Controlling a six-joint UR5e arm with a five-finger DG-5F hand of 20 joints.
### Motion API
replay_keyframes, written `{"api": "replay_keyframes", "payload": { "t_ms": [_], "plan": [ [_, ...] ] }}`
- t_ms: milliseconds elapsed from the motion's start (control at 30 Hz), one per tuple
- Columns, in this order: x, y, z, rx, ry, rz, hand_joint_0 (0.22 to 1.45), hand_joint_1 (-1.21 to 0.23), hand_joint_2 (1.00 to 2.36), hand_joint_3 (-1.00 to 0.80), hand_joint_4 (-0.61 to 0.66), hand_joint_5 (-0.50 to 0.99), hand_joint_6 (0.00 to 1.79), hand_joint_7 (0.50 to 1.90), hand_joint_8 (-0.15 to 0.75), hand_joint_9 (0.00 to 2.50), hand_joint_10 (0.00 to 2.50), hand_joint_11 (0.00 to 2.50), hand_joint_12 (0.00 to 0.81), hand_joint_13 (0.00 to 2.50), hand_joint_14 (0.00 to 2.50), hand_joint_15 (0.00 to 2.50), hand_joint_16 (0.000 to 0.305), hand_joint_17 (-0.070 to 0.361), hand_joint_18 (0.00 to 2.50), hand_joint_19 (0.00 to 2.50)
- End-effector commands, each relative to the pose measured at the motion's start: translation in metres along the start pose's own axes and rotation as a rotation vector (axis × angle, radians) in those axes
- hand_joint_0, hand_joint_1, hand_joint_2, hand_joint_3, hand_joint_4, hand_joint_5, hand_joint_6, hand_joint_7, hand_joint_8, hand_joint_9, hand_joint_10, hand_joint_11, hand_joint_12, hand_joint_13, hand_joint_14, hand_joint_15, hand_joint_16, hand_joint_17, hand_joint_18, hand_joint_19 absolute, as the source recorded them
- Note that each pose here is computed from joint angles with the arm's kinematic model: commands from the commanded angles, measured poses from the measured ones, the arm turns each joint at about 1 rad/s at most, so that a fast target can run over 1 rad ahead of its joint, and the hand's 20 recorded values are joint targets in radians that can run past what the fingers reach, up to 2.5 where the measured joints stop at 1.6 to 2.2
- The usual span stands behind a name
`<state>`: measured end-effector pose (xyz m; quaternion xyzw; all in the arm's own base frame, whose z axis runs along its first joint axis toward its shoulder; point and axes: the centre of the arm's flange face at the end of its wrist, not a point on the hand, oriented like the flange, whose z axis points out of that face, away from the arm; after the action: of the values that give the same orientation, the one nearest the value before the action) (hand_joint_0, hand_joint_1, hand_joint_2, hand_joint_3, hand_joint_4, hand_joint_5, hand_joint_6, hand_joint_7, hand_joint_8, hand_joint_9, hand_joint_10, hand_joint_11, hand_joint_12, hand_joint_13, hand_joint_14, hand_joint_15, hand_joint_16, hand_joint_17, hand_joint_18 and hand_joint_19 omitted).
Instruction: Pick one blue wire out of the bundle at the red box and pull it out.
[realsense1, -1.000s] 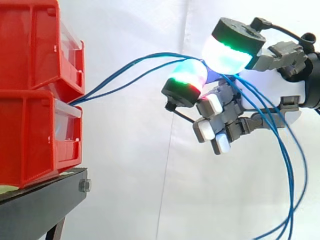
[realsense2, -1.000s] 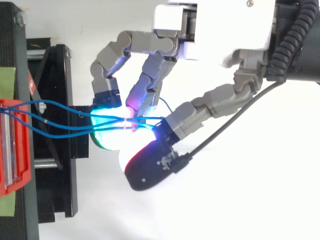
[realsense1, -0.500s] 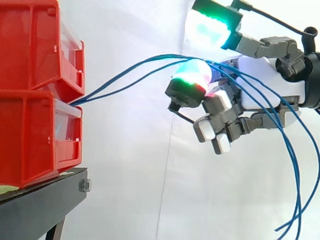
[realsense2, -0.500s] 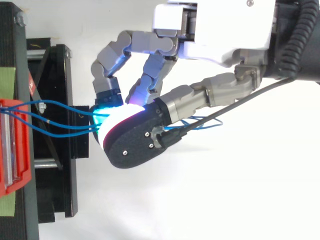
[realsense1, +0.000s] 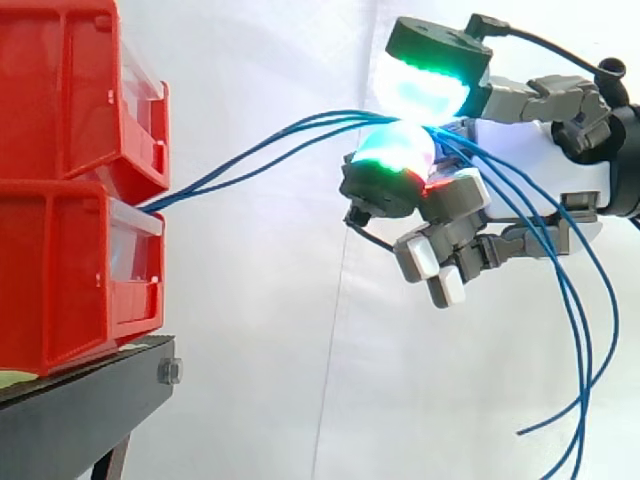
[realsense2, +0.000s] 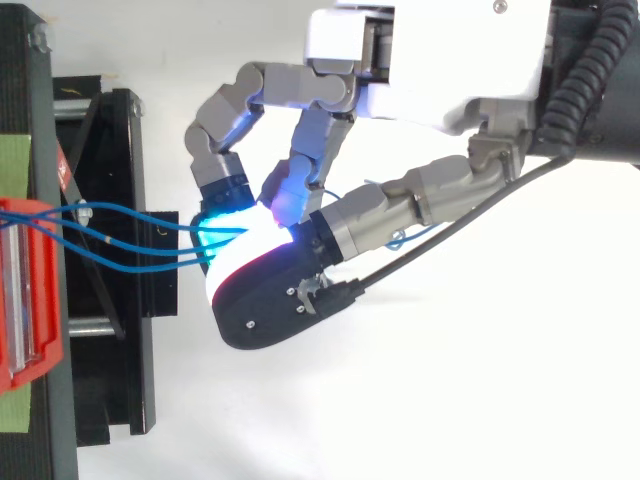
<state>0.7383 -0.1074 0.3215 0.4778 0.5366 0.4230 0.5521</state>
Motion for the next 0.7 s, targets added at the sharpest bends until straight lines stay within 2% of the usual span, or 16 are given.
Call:
{"api": "replay_keyframes", "payload": {
  "t_ms": [0, 100, 300, 367, 400, 533, 600, 667],
  "plan": [
    [-0.0001, 0.0002, 0.0000, 0.000, 0.000, 0.000, 0.63, -0.89, 1.01, -0.34, 0.16, -0.10, 0.92, 1.16, 0.373, 1.18, 0.02, 0.80, 0.429, 1.01, 0.02, 0.58, 0.050, 0.113, 0.96, 0.55],
    [0.0002, -0.0010, 0.0001, 0.002, 0.000, 0.000, 0.65, -0.93, 1.00, -0.50, 0.14, -0.11, 0.92, 1.13, 0.359, 1.15, 0.02, 0.80, 0.426, 0.98, 0.02, 0.57, 0.050, 0.113, 0.94, 0.53],
    [0.0000, 0.0001, -0.0002, 0.001, 0.000, 0.000, 0.59, -0.93, 1.00, -0.50, 0.17, -0.12, 0.92, 1.08, 0.355, 1.10, 0.02, 0.79, 0.429, 0.95, 0.02, 0.57, 0.051, 0.115, 0.92, 0.54],
    [0.0000, 0.0001, -0.0002, 0.001, 0.000, 0.000, 0.51, -0.83, 1.00, -0.50, 0.19, -0.11, 0.92, 1.07, 0.377, 1.12, 0.01, 0.78, 0.451, 0.96, 0.02, 0.57, 0.055, 0.125, 0.94, 0.56],
    [0.0000, 0.0001, -0.0002, 0.001, 0.000, 0.000, 0.47, -0.70, 1.00, -0.50, 0.19, -0.11, 0.92, 1.07, 0.391, 1.14, 0.01, 0.78, 0.466, 0.97, 0.02, 0.57, 0.060, 0.134, 0.96, 0.56],
    [0.0001, 0.0001, -0.0002, 0.001, 0.002, 0.000, 0.47, -0.48, 1.00, -0.50, 0.19, -0.10, 0.90, 1.12, 0.411, 1.20, 0.02, 0.76, 0.473, 0.99, 0.02, 0.56, 0.060, 0.136, 0.95, 0.58],
    [0.0000, 0.0001, -0.0002, 0.001, 0.000, 0.000, 0.51, -0.44, 1.00, -0.50, 0.18, -0.09, 0.90, 1.14, 0.398, 1.22, 0.02, 0.77, 0.457, 0.99, 0.02, 0.57, 0.057, 0.128, 0.92, 0.61],
    [0.0000, 0.0001, -0.0002, 0.001, 0.000, 0.000, 0.55, -0.48, 1.00, -0.50, 0.19, -0.09, 0.90, 1.17, 0.391, 1.23, 0.02, 0.77, 0.448, 0.99, 0.02, 0.57, 0.055, 0.123, 0.92, 0.62]
  ]
}}
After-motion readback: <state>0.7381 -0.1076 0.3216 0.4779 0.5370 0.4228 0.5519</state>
